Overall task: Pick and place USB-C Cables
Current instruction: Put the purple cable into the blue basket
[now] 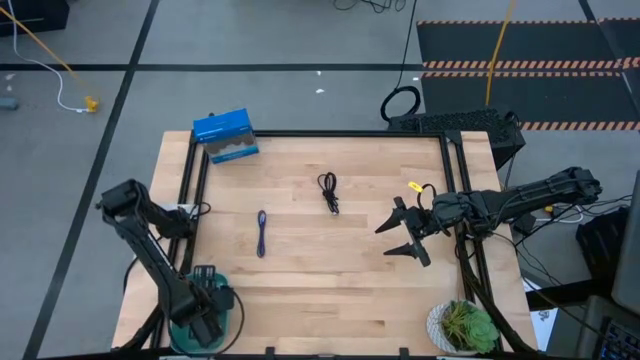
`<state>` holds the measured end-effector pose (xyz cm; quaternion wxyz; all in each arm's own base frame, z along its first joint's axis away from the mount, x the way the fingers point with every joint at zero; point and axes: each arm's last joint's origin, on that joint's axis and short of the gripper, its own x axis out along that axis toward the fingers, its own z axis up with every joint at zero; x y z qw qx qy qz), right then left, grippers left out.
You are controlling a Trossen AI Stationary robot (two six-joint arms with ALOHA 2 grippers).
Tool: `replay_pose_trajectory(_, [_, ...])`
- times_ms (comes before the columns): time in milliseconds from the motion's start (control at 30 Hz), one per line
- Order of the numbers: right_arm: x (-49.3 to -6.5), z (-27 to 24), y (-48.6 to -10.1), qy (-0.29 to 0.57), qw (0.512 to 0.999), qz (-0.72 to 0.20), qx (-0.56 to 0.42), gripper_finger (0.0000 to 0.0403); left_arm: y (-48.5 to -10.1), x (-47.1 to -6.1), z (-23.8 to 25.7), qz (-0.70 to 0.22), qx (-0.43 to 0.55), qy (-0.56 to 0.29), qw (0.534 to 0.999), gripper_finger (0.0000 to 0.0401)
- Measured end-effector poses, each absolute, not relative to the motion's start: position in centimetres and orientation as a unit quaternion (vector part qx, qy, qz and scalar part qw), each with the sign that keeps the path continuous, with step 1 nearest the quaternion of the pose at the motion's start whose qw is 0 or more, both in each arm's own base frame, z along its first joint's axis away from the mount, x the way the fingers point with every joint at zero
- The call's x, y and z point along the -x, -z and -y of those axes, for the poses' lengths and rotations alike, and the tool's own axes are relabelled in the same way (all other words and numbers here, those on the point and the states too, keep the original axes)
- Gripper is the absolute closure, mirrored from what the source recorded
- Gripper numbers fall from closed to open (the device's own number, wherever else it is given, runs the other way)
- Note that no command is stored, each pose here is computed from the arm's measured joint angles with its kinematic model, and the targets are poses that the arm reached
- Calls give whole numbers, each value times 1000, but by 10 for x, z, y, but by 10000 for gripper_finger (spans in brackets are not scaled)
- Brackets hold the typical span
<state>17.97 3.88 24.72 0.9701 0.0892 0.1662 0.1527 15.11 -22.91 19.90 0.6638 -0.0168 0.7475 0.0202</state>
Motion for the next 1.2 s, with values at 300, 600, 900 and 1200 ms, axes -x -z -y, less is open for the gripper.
replay_pose_trajectory(300, [-180, -39, -247, -152, 970, -166, -89, 117, -219, -157, 214, -733, 59, -14, 677, 188])
replay_pose_trajectory(600, [-180, -37, -247, -128, 974, -164, -86, 117, -272, -154, 184, -710, 151, -7, 688, 249])
replay_pose_trajectory(900, [-180, -37, -247, -128, 974, -164, -86, 117, -301, -144, 140, -692, 203, -46, 691, 312])
replay_pose_trajectory(1200, [-180, -37, -247, -128, 975, -164, -85, 117, -305, -156, 106, -685, 231, -98, 684, 344])
